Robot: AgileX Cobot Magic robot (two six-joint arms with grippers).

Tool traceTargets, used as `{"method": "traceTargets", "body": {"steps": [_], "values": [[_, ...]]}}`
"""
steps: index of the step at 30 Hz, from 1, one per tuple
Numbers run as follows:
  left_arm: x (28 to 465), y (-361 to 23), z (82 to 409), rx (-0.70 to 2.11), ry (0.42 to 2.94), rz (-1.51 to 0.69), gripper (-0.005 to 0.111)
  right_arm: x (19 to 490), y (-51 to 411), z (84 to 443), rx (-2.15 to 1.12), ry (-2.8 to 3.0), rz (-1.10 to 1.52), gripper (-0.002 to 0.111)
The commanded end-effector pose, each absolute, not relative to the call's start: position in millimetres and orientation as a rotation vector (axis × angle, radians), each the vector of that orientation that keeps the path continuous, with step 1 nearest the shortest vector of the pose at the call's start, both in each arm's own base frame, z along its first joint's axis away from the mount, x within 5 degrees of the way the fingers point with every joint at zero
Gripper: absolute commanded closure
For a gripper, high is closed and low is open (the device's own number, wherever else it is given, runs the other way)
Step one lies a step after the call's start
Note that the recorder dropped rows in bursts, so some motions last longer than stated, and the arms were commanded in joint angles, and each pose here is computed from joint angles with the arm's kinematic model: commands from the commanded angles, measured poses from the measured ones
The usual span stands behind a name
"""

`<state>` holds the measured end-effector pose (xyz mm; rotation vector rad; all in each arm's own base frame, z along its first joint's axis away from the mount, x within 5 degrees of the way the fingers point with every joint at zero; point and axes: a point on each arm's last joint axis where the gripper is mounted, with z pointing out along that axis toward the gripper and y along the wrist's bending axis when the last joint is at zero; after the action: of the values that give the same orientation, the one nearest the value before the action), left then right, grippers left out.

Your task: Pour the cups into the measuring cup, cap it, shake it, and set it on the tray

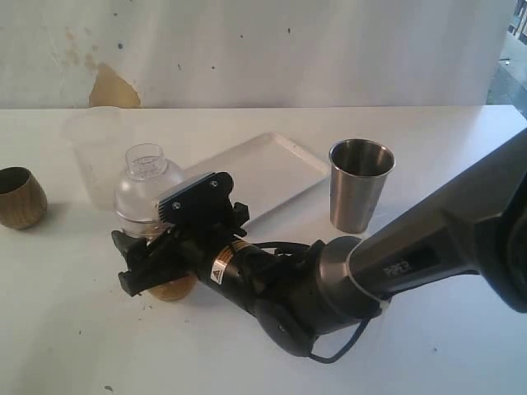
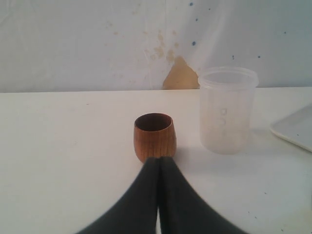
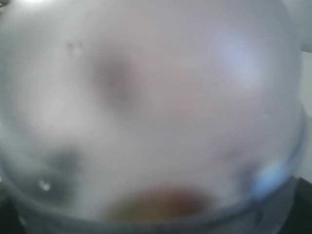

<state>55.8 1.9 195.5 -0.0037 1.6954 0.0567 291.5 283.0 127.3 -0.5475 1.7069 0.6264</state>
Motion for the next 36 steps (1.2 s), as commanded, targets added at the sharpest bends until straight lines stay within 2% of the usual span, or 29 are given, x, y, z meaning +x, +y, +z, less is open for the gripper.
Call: {"method": "traceTargets", "body": {"steps": [1,4,6,7,17,22,24,26,28,30,32,34,36], "values": [[55.8,2.1,194.8,-0.005,1.686,0.059,0.107,293.4,282.9,129.2,-0.525,1.699,0.631,0.077],[55.8,2.1,194.8,-0.005,1.686,0.059,0.107,292.9,283.4,130.0,-0.539,1.693,0.630,0.089],[55.8,2.1,194.8,-0.005,1.686,0.059,0.107,293.0,283.4,131.4,-0.542,1.683,0.627,0.106],[55.8,2.1,194.8,-0.005,1.686,0.059,0.107,293.0,283.3,132.9,-0.544,1.678,0.623,0.108],[55.8,2.1,194.8,-0.005,1.686,0.059,0.107,294.2,281.2,142.4,-0.481,1.684,0.641,0.108],[55.8,2.1,194.8,-0.005,1.686,0.059,0.107,291.0,277.9,183.4,-0.470,1.605,0.651,0.108],[55.8,2.1,194.8,-0.005,1.686,0.059,0.107,290.3,271.8,207.1,-0.487,1.532,0.564,0.108],[55.8,2.1,194.8,-0.005,1.686,0.059,0.107,297.1,256.8,221.4,-0.308,1.553,0.512,0.108],[55.8,2.1,194.8,-0.005,1.686,0.059,0.107,300.3,251.9,228.3,-0.188,1.586,0.592,0.108],[55.8,2.1,194.8,-0.005,1.686,0.059,0.107,289.5,273.1,232.0,-0.504,1.570,0.641,0.108],[55.8,2.1,194.8,-0.005,1.686,0.059,0.107,280.4,289.8,231.9,-0.720,1.616,0.566,0.108],[55.8,2.1,194.8,-0.005,1.686,0.059,0.107,297.4,276.6,234.1,-0.565,1.667,0.444,0.108],[55.8,2.1,194.8,-0.005,1.686,0.059,0.107,313.7,255.2,237.1,-0.177,1.725,0.524,0.108]]}}
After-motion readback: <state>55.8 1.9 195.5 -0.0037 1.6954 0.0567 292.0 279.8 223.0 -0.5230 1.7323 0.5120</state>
